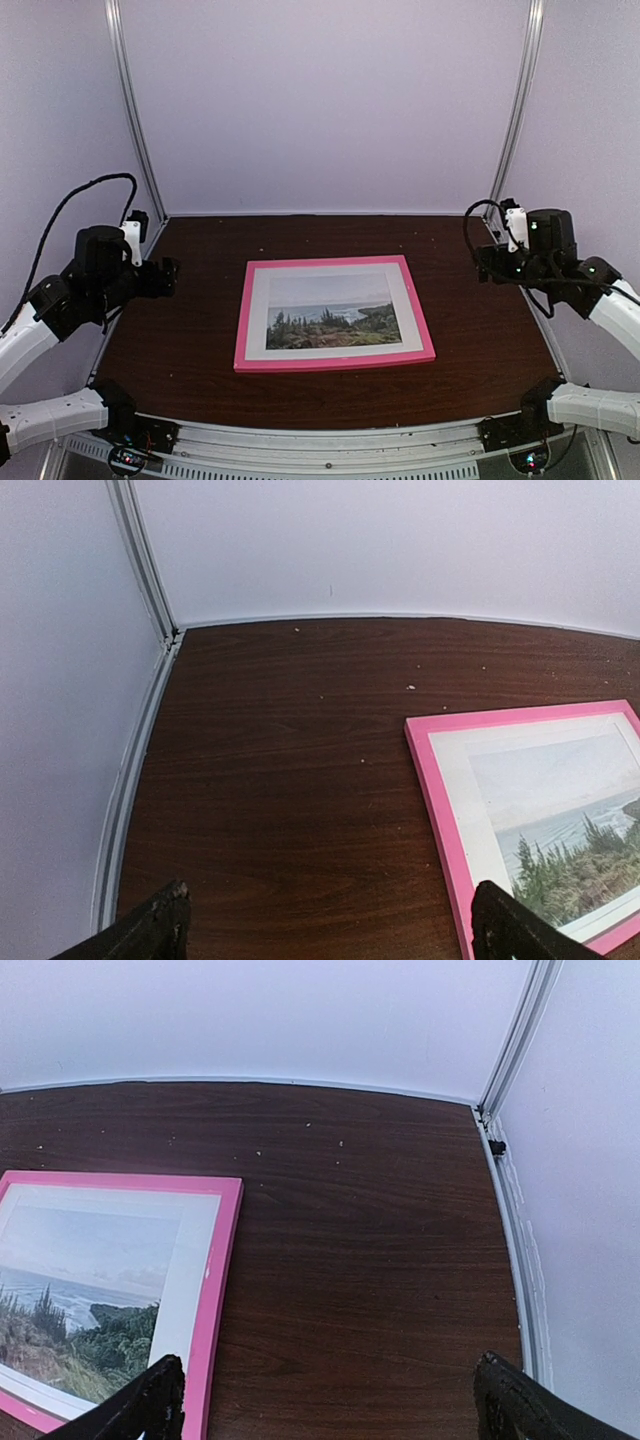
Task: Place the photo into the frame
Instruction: Reset both arms
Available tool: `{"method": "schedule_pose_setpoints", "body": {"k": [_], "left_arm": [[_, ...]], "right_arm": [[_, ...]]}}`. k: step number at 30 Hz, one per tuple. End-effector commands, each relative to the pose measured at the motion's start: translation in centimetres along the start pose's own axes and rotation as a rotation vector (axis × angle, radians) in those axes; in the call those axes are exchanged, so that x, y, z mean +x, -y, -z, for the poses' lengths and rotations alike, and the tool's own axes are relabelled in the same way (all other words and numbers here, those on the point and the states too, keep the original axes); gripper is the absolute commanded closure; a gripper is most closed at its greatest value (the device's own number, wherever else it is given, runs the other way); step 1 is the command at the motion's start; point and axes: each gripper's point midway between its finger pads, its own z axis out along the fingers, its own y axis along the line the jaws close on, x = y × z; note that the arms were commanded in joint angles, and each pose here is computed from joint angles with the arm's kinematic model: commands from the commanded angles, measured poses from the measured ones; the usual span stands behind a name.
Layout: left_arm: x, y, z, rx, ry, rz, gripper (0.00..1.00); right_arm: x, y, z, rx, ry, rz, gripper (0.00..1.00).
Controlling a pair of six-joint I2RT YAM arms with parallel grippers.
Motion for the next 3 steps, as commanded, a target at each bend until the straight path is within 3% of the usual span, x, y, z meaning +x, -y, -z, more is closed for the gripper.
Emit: {"method": "schedule_pose_setpoints", "body": {"k": [1, 3], "left_arm": [[-0.90, 0.21, -0.05, 0.012, 0.040, 0.032, 0.02], [-0.83, 0.23, -0.15, 0.011, 0.037, 0.032, 0.02]], "right_arm": [[0.06, 0.11, -0.12, 0.004, 0.008, -0.001, 0.01], [0.13, 0.07, -0.29, 0.004, 0.005, 0.002, 0.00]]}}
